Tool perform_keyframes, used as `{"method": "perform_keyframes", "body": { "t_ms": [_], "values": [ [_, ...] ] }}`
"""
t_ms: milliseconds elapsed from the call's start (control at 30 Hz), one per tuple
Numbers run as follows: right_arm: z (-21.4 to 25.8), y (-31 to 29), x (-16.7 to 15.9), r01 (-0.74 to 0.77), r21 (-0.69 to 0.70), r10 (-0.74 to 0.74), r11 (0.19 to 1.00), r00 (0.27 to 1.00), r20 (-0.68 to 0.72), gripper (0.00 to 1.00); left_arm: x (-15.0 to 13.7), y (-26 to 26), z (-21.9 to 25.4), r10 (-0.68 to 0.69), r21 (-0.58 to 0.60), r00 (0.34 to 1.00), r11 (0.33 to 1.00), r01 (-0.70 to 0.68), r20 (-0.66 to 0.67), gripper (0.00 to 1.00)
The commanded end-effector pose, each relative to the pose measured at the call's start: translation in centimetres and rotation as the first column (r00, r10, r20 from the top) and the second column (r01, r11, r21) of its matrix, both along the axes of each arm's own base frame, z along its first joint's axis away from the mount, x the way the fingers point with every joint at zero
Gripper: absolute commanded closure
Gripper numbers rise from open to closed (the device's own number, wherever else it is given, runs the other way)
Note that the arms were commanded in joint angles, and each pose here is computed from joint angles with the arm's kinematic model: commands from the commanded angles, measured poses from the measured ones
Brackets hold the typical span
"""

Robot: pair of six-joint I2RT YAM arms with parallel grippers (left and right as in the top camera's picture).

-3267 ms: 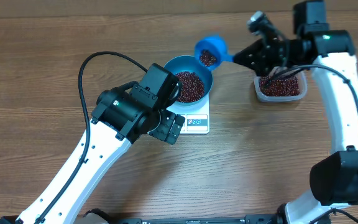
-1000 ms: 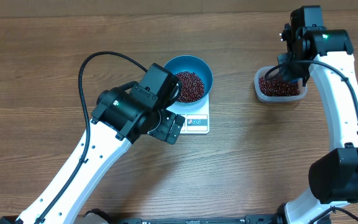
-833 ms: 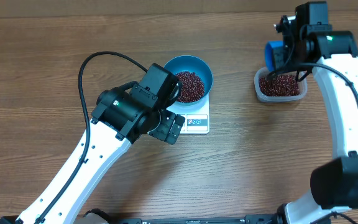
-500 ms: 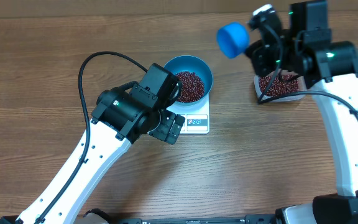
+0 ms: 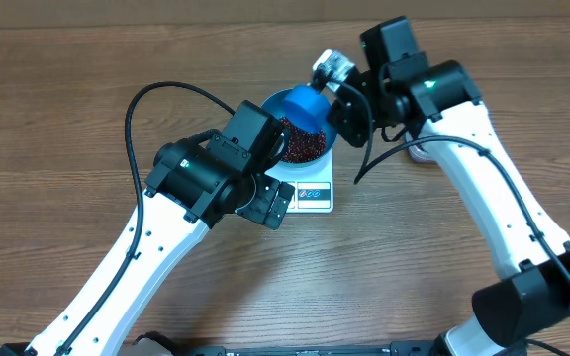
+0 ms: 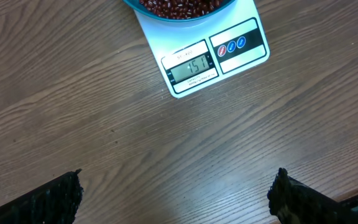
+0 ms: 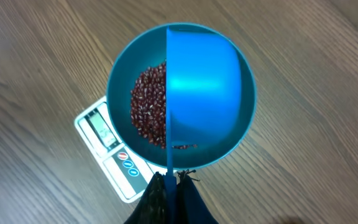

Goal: Scoop item into bowl and weigh 150g on scale
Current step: 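Carry the scoop left back over the teal bowl on the scale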

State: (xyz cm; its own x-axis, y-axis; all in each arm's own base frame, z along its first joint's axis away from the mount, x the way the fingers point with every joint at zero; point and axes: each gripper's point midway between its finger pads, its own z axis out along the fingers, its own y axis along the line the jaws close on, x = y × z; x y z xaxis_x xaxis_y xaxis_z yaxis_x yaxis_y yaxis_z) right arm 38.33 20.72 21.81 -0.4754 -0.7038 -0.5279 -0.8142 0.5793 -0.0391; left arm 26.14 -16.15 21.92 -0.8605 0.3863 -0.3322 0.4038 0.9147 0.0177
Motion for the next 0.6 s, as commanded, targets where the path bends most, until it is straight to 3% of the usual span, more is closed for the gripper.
{"method": "perform_keyframes", "body": {
  "t_ms": [0, 567],
  "values": [
    [-2.0, 0.2, 0.7, -0.004, -0.087, 0.006, 0.996, 1.000, 0.016, 0.96, 0.1, -0.1, -0.2, 0.004, 0.009, 1.000, 1.000, -0.004, -0.002, 0.00],
    [-5.4, 0.3, 2.6, 0.019, -0.168, -0.014, 0.986, 1.000, 0.027, 0.96, 0.1, -0.1, -0.2, 0.004, 0.009, 1.000, 1.000, -0.004, -0.002, 0.00]
  ]
}}
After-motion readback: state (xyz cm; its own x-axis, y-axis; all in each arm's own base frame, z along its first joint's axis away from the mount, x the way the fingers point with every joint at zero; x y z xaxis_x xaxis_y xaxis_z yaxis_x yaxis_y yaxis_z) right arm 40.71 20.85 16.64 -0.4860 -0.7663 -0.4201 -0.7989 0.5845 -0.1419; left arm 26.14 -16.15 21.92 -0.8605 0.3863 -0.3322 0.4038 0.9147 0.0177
